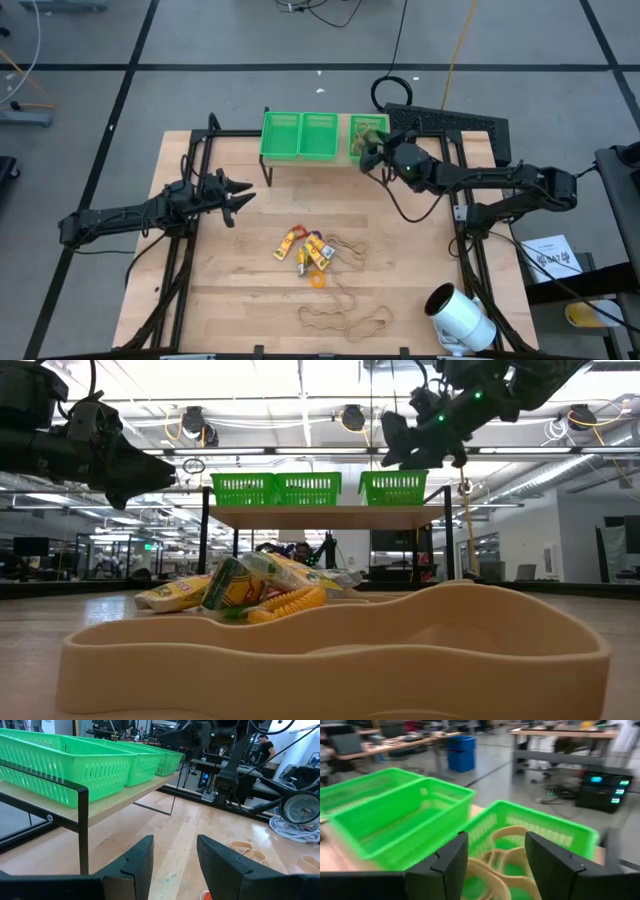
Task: Pick & Place Office Desk Supplies
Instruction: Put the brown rubber band into the right green bin on the shelf
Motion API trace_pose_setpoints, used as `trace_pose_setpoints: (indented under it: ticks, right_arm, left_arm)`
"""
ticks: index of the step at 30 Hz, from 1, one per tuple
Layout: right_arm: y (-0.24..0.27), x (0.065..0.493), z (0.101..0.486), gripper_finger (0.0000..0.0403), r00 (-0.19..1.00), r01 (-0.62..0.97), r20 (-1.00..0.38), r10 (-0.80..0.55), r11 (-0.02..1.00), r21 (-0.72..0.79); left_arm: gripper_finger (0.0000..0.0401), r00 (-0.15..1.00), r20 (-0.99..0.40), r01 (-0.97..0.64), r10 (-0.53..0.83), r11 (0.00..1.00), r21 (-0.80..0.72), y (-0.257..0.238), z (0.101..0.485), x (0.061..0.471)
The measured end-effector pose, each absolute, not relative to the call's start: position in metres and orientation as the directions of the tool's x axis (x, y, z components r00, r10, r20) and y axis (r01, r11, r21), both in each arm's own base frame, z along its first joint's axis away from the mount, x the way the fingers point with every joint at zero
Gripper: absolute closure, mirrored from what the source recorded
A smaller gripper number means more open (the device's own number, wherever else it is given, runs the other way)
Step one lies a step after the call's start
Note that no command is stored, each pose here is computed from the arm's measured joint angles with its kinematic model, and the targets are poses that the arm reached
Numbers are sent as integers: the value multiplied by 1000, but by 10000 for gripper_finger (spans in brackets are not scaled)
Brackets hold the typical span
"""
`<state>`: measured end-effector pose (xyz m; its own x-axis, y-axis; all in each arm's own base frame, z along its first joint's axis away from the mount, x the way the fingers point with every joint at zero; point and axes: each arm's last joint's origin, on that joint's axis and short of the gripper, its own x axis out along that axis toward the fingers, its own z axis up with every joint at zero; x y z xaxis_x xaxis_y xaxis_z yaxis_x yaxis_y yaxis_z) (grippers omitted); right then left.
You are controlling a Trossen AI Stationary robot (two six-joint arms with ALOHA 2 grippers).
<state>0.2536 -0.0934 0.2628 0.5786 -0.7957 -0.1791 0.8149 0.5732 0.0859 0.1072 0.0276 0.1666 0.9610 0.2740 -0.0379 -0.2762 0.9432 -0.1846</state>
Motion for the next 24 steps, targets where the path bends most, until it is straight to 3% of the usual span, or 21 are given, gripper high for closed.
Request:
trace_pose_setpoints:
  ticks: [6, 8, 15, 24]
  right_arm:
    - [-94, 240, 279, 216, 588, 809, -137, -798, 575, 123]
    - [-91, 237, 286, 216, 633, 773, -112, -766, 617, 147]
    - [-66, 237, 305, 216, 935, 349, -18, -355, 907, 237]
    - [-8, 246, 317, 214, 991, -105, 108, 84, 972, 210]
  left_arm:
    - [242, 961, -38, -277, 274, 943, -185, 28, 167, 107]
    - [242, 961, -38, -276, 274, 943, -185, 28, 167, 107]
    - [242, 961, -38, -277, 274, 943, -185, 28, 167, 107]
    - [242, 961, -38, -276, 274, 943, -185, 28, 167, 107]
